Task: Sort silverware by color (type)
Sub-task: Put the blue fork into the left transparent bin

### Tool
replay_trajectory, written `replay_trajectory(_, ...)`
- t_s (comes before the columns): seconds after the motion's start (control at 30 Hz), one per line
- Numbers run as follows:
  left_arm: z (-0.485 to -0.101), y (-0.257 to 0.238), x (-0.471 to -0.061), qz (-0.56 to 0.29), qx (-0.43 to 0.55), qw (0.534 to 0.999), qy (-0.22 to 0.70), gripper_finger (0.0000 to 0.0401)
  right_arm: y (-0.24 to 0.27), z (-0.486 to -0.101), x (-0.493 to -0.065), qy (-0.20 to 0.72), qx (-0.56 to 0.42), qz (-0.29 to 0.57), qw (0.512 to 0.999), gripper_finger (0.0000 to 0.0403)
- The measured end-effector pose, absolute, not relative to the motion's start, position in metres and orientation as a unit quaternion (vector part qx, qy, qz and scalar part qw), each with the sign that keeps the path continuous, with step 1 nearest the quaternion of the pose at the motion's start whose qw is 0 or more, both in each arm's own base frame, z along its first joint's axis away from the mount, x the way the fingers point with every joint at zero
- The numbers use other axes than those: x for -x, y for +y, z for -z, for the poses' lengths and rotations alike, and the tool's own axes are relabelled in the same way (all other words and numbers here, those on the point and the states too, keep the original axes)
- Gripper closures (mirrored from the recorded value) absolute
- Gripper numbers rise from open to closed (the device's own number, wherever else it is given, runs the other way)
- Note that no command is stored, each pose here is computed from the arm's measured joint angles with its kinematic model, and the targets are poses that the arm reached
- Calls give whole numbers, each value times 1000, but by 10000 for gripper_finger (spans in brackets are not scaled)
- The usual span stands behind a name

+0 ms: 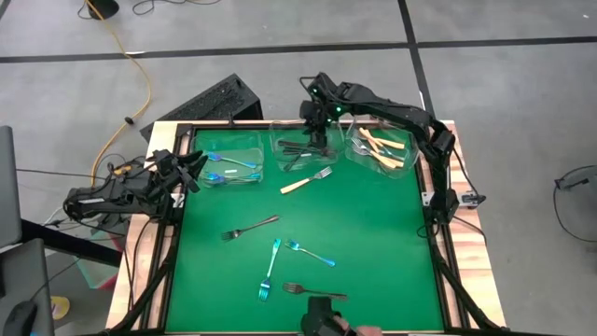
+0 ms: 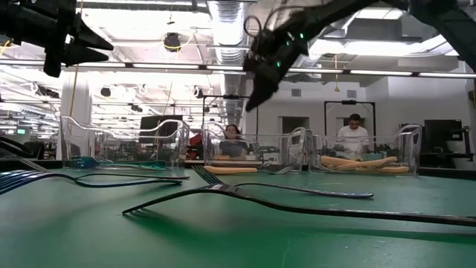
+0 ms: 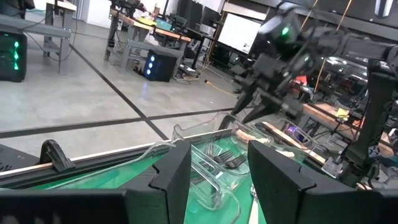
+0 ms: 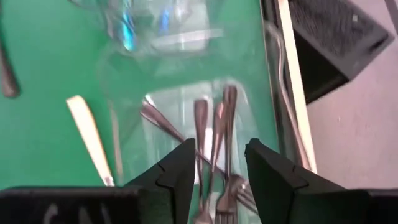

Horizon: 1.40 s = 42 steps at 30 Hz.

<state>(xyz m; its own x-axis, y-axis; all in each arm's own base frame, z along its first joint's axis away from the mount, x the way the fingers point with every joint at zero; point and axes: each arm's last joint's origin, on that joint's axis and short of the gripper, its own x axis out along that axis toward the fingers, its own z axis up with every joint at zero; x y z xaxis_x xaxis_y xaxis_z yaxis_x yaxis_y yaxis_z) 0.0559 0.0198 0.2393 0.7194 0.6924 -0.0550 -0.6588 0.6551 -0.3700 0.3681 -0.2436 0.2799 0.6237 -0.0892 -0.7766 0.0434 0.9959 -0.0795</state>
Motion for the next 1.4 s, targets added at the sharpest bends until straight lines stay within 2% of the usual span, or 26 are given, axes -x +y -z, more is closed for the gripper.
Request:
replay_trajectory(0.27,-239,20,-56,-368,185,910,-44,256,-187,-325,-398,408,47,-12,911,239)
replay_trajectory(0.5,-235,19,-56,-362,178,915,-22,256,-100,-322,-421,443,60,-86,890,246)
replay_trajectory(0.7,-235,18,-57,-348,179,920,-15,256,-40,-320,-430,461,119,-103,874,256)
replay_trajectory(0.83,-234,15,-59,-288,184,940,1,256,-19,-312,-431,475,134,-97,864,262)
replay_trajectory(0.97,-236,9,-62,-175,178,968,19,256,-6,-305,-428,502,113,-92,853,265)
replay_trajectory(1.2,-250,1,-68,-19,151,988,-14,256,15,-301,-419,544,93,-98,828,267)
replay_trajectory(1.4,-248,0,-90,-8,137,990,26,256,26,-298,-412,572,97,-111,807,266)
